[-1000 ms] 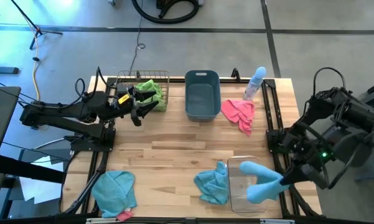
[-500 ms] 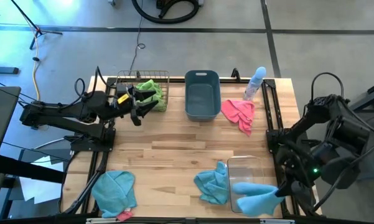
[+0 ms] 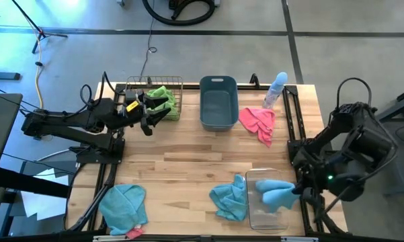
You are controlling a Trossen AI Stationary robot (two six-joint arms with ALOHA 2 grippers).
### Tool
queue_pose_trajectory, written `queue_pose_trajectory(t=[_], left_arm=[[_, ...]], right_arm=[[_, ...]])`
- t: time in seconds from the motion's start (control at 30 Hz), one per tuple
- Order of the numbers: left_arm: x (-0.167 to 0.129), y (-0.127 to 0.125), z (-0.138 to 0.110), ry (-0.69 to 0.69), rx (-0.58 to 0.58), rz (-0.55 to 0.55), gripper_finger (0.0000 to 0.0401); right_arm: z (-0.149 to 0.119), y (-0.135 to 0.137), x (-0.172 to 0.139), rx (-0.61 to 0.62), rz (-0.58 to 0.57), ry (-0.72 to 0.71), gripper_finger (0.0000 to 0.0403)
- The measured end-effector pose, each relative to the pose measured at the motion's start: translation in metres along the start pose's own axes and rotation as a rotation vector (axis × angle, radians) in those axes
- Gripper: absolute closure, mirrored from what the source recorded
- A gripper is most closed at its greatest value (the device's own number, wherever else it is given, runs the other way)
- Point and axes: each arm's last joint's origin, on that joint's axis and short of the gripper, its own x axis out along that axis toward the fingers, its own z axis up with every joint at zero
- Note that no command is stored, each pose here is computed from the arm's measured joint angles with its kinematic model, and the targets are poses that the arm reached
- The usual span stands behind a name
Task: Sort microfiber towel by color & place in baskets
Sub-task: Put the top blue towel into the transparent bin
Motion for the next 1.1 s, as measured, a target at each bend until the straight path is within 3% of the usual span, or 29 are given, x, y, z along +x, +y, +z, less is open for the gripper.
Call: queue_pose_trajectory(t=[0.57,0.9,1.1], left_arm=[[0.003,0.007,0.004,-0.034,0.0,0.039,0.0156],[0.002,0.007,0.005,-0.045,-0.005,0.036,0.0156],[0.002,0.007,0.005,-0.045,-0.005,0.036,0.0156]], right_arm=[[0.017,0.015,0.057,-0.167,0.132,-0.013,0.0403],[-0.009,-0.022,0.052,-0.04,0.039,0.074,0.0403],[-0.019,-0.041,0.092,-0.157,0.013,0.169,0.0403]])
